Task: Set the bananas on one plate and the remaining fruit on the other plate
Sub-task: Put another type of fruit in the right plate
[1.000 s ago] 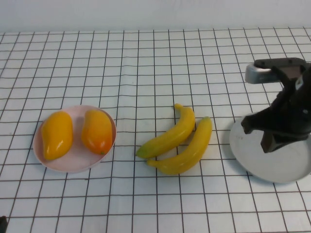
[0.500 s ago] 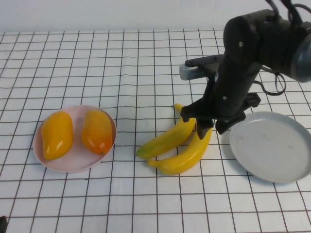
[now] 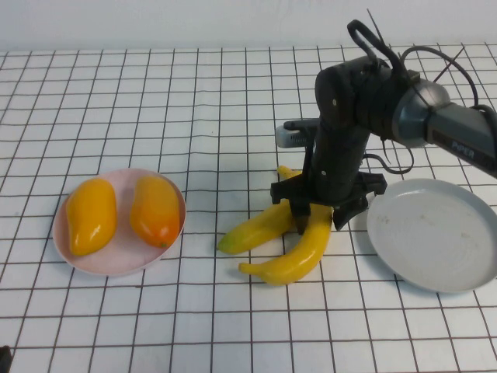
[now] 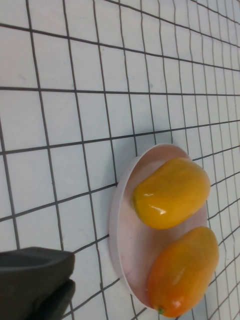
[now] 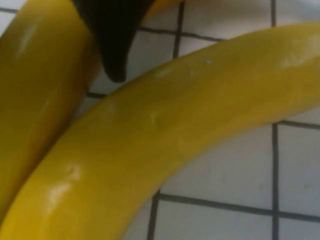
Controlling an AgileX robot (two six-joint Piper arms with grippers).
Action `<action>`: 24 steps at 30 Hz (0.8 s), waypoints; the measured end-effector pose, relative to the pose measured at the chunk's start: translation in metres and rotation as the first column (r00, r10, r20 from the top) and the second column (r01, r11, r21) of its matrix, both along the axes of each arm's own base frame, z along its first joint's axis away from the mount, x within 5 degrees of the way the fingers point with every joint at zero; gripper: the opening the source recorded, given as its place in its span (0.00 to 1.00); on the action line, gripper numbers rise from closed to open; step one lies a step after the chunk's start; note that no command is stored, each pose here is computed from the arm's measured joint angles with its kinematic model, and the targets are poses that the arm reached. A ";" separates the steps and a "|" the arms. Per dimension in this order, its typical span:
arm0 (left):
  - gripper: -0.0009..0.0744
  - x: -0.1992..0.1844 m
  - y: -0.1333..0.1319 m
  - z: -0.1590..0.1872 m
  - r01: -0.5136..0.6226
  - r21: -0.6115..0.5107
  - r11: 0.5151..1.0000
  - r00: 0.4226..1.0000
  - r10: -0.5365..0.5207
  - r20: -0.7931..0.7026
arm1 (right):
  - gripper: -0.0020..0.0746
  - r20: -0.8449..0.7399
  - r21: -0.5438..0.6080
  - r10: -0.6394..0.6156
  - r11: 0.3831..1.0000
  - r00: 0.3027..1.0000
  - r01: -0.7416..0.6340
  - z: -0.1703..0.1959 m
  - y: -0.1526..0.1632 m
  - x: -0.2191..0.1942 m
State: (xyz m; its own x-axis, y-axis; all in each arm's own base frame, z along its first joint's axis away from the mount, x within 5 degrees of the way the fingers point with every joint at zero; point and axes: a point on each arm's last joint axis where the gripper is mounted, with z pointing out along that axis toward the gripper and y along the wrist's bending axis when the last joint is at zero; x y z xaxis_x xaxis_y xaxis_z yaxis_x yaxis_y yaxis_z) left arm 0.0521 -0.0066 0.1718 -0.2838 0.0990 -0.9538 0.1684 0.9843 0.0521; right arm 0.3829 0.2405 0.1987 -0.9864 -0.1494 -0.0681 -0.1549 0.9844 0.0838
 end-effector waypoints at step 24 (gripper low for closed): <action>0.01 0.000 0.000 0.000 0.000 0.000 1.000 1.000 0.000 0.000 | 0.43 0.174 -0.043 0.122 0.992 0.977 -0.116 0.083 -0.065 -0.023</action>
State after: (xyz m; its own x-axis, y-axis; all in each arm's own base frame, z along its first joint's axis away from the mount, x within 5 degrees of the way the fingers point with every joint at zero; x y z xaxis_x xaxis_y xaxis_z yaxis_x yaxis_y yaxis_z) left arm 0.0521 -0.0066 0.1718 -0.2838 0.0990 -0.9538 0.1684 0.9843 0.0521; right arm 0.3604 0.1757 0.2821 -0.9345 -0.2699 -0.2323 -0.2804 0.9598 0.0128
